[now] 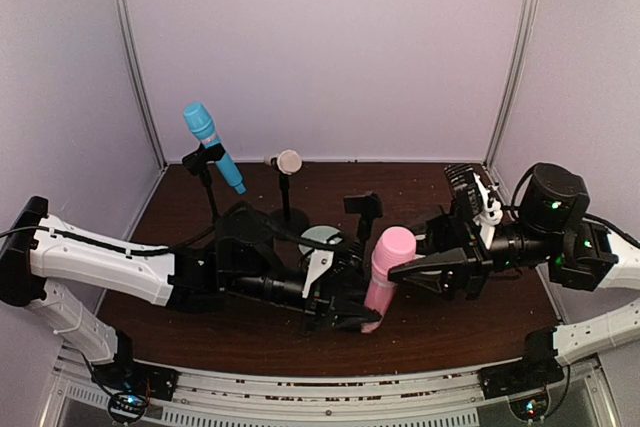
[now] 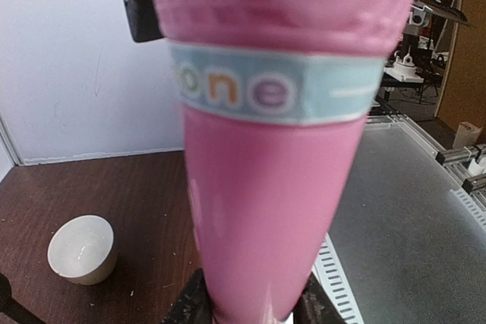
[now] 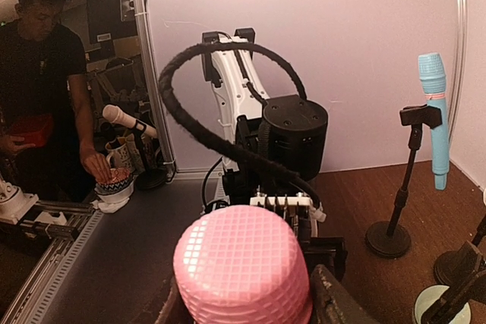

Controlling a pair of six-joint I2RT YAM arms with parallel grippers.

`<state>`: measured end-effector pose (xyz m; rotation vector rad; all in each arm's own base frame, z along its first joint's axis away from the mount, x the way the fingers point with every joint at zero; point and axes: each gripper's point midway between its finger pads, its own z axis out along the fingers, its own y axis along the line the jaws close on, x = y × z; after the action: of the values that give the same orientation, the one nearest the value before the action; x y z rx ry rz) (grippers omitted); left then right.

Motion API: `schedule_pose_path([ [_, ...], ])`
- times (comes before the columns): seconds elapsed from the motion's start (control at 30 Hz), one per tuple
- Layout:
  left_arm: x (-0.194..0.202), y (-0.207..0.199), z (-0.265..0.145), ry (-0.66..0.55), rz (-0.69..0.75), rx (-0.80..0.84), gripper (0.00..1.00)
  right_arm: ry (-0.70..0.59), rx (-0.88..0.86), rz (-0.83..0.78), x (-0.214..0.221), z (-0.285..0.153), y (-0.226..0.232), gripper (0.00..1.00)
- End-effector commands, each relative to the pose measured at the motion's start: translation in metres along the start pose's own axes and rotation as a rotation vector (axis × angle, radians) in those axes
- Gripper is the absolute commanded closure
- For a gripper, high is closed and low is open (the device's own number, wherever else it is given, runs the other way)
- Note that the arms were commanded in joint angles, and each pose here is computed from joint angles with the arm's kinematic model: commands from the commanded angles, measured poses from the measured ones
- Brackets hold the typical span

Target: Attach the microphones to the stand

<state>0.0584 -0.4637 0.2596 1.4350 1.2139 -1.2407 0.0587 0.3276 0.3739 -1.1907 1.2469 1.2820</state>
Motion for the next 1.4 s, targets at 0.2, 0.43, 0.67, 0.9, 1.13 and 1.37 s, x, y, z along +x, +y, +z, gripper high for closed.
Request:
schedule_pose_path([
  [0.2, -0.033, 0.007, -0.003, -0.088, -0.019, -0.046, 0.51, -0.046, 0.093, -0.030, -0.007, -0.002, -0.016, 0.69],
  [0.43, -0.052, 0.011, -0.002, -0.085, -0.007, -0.055, 0.58, -0.032, 0.097, -0.018, -0.002, 0.003, -0.019, 0.69],
  [0.67, -0.059, 0.008, -0.002, -0.103, -0.002, -0.038, 0.73, -0.013, 0.092, -0.010, 0.001, 0.007, -0.020, 0.68],
  [0.9, -0.064, 0.011, -0.010, -0.115, -0.014, -0.071, 0.89, 0.004, 0.138, 0.005, 0.007, 0.005, -0.028, 0.44],
  [1.13, -0.072, 0.029, -0.034, -0.155, -0.079, -0.225, 0.95, 0.026, 0.247, 0.058, 0.022, -0.011, -0.041, 0.25],
  [1.37, -0.081, 0.055, -0.058, -0.268, -0.220, -0.401, 0.97, 0.099, 0.388, 0.106, 0.060, -0.018, -0.062, 0.25],
])
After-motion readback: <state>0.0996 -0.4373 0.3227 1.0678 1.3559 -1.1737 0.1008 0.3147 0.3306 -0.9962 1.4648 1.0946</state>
